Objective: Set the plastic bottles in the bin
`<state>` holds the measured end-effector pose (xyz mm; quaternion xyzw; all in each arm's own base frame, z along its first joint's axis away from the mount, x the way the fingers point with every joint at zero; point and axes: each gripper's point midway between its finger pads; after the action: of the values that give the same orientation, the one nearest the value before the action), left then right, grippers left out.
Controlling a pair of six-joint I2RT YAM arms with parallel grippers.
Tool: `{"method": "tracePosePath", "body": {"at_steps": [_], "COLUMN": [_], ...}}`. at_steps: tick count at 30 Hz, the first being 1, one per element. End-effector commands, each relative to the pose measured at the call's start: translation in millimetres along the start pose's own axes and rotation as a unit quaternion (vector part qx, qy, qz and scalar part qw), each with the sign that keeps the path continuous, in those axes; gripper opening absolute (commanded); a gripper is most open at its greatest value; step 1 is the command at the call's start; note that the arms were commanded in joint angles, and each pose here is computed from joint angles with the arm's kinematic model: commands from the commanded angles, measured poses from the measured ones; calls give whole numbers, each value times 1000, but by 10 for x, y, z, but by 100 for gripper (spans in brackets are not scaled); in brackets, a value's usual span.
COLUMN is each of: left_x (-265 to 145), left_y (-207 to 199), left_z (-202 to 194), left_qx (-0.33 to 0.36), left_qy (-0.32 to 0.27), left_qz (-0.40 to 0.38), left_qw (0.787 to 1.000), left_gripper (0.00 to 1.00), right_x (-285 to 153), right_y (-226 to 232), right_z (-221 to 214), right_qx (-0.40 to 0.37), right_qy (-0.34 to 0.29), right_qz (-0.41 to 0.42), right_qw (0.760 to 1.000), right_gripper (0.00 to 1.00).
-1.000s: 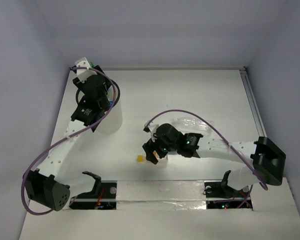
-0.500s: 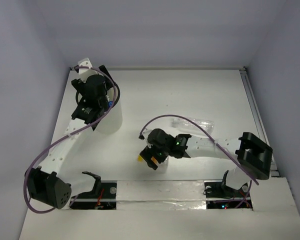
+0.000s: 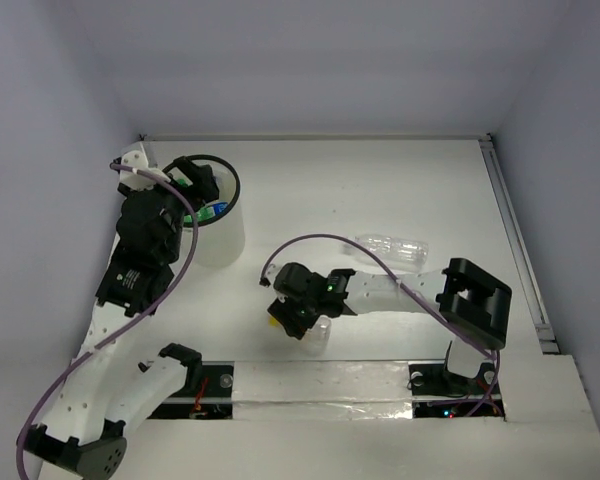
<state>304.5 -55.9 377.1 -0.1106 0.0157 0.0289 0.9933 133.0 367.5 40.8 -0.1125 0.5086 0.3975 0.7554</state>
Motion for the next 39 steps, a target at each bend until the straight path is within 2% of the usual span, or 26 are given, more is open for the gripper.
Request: {"method": "tracePosePath", "body": {"at_steps": [1, 5, 8, 12, 13, 16, 19, 20, 23, 25, 27, 28, 31, 34, 39], "left_x": [-140, -298, -430, -640, -685, -868, -1034, -1065, -1095, -1080, -1078, -1077, -1106, -1126, -1112], "left_y": [-40, -62, -14, 69, 87, 148, 189, 175, 125, 98, 76, 73, 79, 88, 92], "left_z": [-80, -34, 33, 114, 147, 316, 483, 513, 474, 412, 366, 351, 344, 335, 236], "left_qx": [6, -8, -16, -22, -24, -33, -42, -43, -43, -41, -38, -37, -37, -35, -29], "left_qy": [12, -2, -15, -28, -33, -56, -82, -85, -77, -68, -62, -59, -60, -58, -44], "left_qz": [-32, -56, -57, -58, -57, -57, -62, -68, -85, -92, -99, -100, -102, -103, -103], "left_qw": [999, 998, 998, 998, 998, 996, 994, 993, 992, 993, 992, 993, 992, 992, 993], "left_gripper": [82, 82, 82, 82, 82, 81, 81, 81, 80, 80, 80, 80, 80, 79, 79], "right_x": [-66, -360, -731, -1228, -1445, -1793, -2318, -2534, -2817, -2822, -3005, -2807, -2708, -2514, -2159], "right_y": [83, 248, 412, 583, 569, 501, 531, 648, 666, 674, 654, 677, 640, 587, 388], "right_z": [98, 370, 726, 1290, 1586, 2093, 2715, 2960, 3375, 3651, 3909, 3992, 4299, 4507, 4597], "right_qx": [-1, 1, -3, -3, 8, 37, 63, 63, 71, 79, 92, 92, 96, 93, 106], "right_qy": [-8, -47, -105, -183, -225, -295, -400, -448, -517, -545, -583, -580, -599, -605, -601], "right_qz": [2, 28, 52, 70, 67, 77, 111, 139, 163, 169, 192, 198, 210, 203, 181], "right_qw": [1000, 998, 993, 981, 972, 952, 908, 881, 837, 818, 784, 785, 767, 764, 771], "right_gripper": [52, 47, 47, 46, 46, 46, 45, 45, 45, 44, 44, 44, 44, 44, 46]}}
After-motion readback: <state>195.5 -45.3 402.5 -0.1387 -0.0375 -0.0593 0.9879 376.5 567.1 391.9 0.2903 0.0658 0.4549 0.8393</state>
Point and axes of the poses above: each gripper's point midway between its finger pads, its own x axis out along the fingers, its own y axis along the line the jaws close on, z = x × y, and after that the axes turned 11 degrees about x, right-handed
